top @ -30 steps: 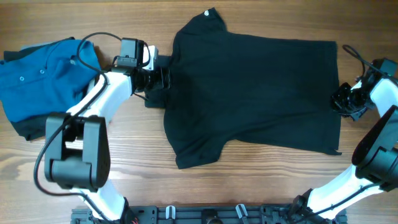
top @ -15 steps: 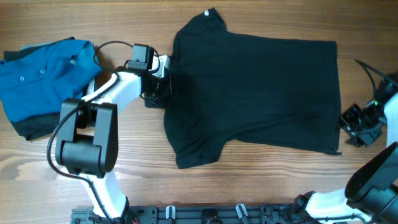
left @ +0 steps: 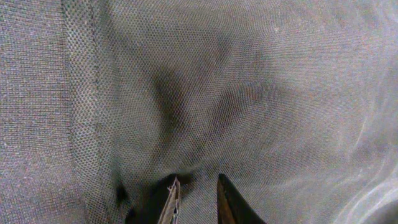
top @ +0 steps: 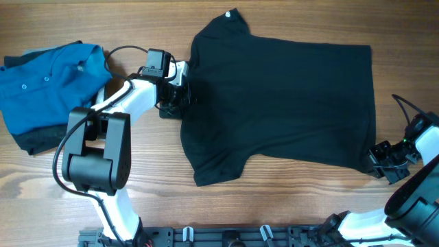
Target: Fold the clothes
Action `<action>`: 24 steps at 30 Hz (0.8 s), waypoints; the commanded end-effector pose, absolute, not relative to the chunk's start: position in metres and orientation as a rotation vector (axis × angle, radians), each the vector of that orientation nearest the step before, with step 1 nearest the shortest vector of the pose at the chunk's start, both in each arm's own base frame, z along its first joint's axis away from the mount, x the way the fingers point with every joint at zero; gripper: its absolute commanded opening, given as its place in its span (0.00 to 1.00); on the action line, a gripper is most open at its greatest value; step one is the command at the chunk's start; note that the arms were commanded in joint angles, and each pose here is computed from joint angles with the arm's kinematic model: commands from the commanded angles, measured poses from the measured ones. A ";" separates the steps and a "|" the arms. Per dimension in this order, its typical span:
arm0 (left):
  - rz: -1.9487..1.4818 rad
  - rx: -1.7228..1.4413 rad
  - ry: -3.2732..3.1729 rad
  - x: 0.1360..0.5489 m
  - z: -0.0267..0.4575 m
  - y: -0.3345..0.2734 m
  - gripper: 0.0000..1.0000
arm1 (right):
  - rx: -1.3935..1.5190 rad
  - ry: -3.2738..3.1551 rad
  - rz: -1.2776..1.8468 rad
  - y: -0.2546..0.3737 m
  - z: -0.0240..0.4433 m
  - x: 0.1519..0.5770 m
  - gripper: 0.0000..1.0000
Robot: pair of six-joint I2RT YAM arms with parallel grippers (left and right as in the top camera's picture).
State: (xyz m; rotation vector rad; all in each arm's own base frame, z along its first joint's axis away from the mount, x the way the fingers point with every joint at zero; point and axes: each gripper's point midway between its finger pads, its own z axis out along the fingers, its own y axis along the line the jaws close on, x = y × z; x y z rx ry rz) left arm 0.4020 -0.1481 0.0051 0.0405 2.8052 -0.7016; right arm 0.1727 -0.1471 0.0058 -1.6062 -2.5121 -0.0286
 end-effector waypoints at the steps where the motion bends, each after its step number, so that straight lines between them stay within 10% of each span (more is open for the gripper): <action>1: -0.685 0.044 2.815 0.401 0.000 -0.146 0.27 | -1.704 -2.464 0.085 -0.170 0.016 0.169 0.04; 6: -0.686 0.044 2.814 0.401 0.000 -0.147 0.45 | -1.748 -2.420 0.117 -0.178 0.020 0.162 0.04; 9: -0.696 0.048 2.805 0.402 0.006 -0.148 0.60 | -1.752 -2.451 0.075 -0.180 0.024 0.171 0.34; 12: -0.754 0.070 2.766 0.401 0.033 -0.154 0.74 | -1.735 -2.542 -0.074 -0.180 0.042 0.197 0.34; 24: -0.759 -0.036 3.141 0.264 0.098 -0.139 0.56 | -1.666 -2.619 -0.237 -0.166 0.070 0.209 0.59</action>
